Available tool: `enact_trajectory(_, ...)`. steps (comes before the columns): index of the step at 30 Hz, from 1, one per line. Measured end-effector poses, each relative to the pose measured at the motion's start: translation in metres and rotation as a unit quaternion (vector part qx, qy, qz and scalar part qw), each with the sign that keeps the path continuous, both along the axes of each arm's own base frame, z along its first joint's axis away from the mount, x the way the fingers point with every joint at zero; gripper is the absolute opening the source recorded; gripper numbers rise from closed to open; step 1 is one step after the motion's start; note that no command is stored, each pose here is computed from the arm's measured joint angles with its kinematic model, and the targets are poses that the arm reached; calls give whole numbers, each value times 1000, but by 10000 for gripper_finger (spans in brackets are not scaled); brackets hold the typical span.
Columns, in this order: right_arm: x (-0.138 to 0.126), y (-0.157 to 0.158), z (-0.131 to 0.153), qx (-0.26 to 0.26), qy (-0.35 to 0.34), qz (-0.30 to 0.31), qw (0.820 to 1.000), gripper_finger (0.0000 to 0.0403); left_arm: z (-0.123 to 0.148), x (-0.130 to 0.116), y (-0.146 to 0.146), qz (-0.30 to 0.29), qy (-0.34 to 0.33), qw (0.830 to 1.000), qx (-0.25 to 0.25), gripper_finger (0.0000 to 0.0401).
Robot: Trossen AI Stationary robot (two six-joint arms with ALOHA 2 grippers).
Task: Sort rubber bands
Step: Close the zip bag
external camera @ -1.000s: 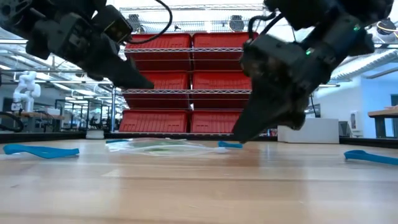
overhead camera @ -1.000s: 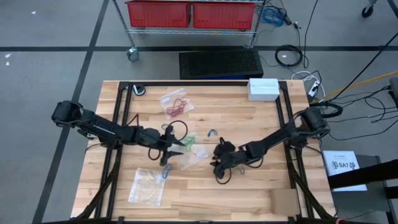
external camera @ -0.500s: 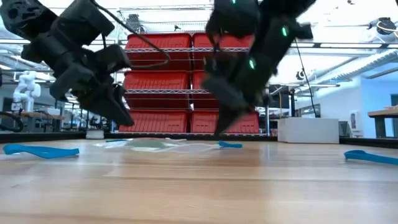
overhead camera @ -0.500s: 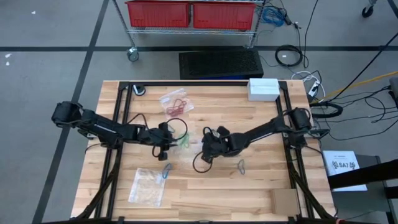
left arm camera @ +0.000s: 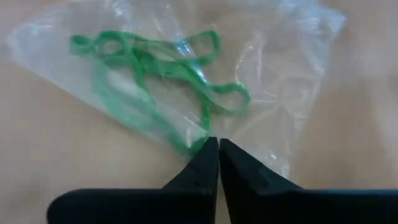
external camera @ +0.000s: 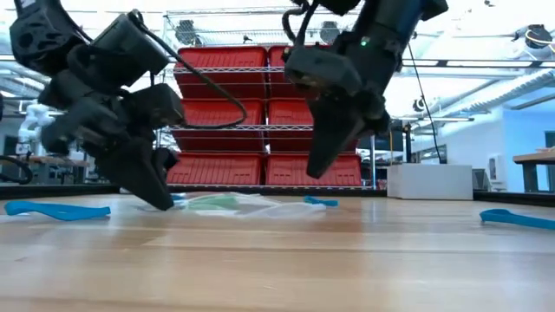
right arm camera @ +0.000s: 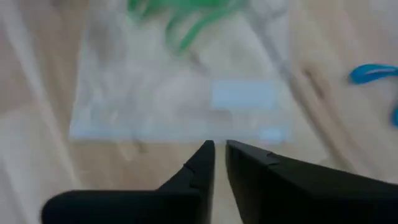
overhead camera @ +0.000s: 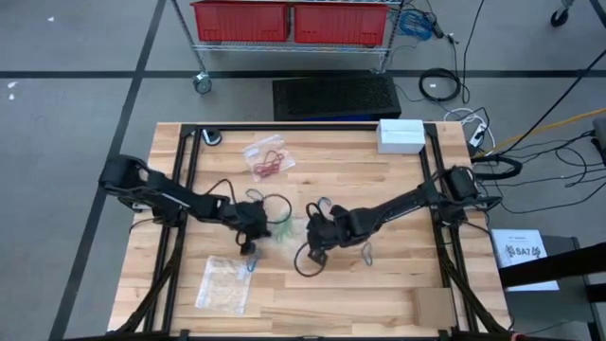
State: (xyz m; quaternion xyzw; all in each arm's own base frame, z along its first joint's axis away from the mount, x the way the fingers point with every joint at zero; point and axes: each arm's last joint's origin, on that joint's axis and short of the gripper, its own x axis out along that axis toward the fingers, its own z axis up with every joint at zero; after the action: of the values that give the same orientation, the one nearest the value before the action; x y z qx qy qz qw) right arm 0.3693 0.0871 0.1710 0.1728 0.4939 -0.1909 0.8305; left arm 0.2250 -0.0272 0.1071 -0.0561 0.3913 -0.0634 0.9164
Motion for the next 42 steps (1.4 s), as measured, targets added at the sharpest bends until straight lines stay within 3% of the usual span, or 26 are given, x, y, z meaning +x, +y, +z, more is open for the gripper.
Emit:
enact_trajectory(3,-2,11,0,13,-7,-11,1000,60,1,7,-12,-50,-45,996,-52,12)
enact_trajectory(6,-4,19,0,29,-11,-29,999,98,13,17,-19,-59,-106,990,-69,7)
enact_trajectory(12,-10,33,-1,67,2,-41,997,175,24,26,-13,42,-141,989,-13,6)
enact_trajectory(16,-19,36,-5,74,41,-66,994,201,22,25,-5,64,-127,990,-2,5)
enact_trajectory(21,-29,29,-21,62,64,-68,994,172,17,22,-2,66,-98,993,2,5)
enact_trajectory(27,-28,13,-35,46,44,-60,996,62,17,23,0,67,-102,992,3,4)
enact_trajectory(31,-9,-7,-28,-32,-23,-47,998,7,18,24,6,73,-108,991,13,4)
enact_trajectory(35,8,-26,-15,-40,-71,-21,996,25,23,25,14,87,-119,989,15,4)
enact_trajectory(42,7,-24,-10,46,-36,-29,998,98,38,17,25,102,-156,982,20,4)
